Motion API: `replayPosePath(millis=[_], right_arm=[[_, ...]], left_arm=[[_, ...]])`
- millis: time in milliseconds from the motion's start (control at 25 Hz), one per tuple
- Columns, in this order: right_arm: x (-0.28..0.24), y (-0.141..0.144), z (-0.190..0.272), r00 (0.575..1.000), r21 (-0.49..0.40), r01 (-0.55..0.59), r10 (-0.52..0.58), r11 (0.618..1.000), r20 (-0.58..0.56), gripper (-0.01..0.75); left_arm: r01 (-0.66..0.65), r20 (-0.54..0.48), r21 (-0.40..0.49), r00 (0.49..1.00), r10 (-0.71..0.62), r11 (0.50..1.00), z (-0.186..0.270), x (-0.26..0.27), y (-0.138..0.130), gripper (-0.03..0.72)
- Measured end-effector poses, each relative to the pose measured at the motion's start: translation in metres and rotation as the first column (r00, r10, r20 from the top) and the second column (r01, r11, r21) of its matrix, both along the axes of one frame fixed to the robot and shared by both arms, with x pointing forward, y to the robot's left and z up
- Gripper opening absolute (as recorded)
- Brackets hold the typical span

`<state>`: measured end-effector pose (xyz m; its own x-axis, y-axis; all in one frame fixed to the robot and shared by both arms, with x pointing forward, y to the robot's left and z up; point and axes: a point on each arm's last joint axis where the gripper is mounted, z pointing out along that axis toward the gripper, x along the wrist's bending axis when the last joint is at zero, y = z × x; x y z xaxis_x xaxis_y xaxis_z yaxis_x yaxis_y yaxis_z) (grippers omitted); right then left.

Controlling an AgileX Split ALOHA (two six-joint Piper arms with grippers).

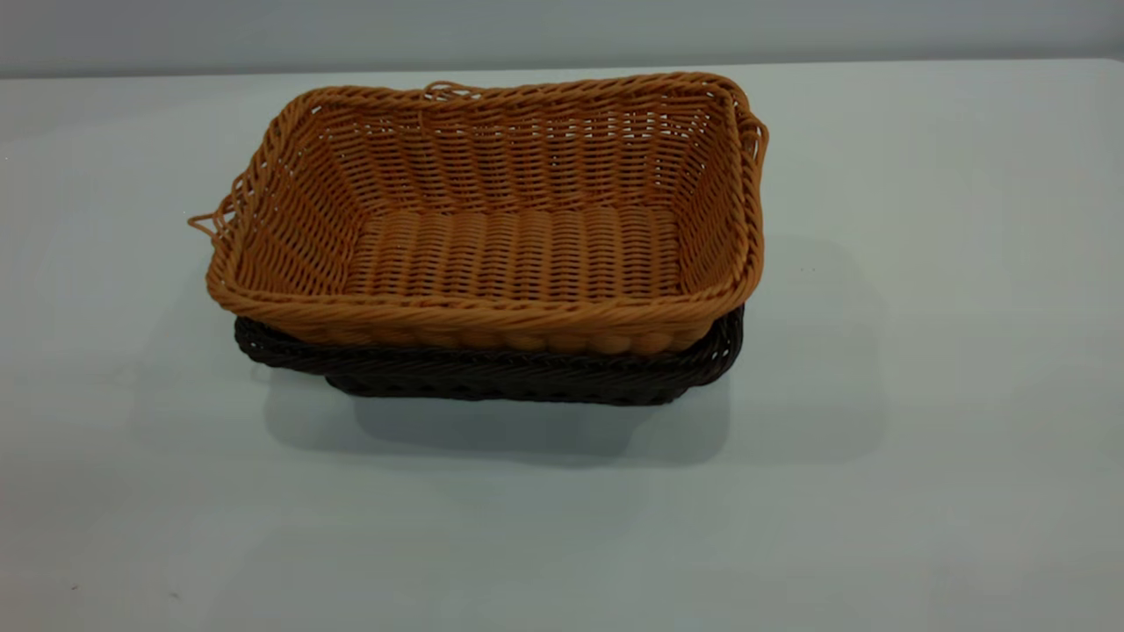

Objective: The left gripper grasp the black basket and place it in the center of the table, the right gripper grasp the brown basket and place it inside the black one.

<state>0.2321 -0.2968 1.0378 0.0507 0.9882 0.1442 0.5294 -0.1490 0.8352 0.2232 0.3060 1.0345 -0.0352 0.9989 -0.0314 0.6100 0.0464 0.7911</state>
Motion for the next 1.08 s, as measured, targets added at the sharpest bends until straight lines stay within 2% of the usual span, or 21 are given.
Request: replayPosePath(millis=[1080], right_arm=[[-0.0002,0.0008,-0.0003,1.000,0.006,0.018,-0.018,1.000,-0.004,0.523]], left_arm=[[0.000,0.000,0.000,1.000,0.000,1.000,0.0000,0.0000,0.0000,0.443]])
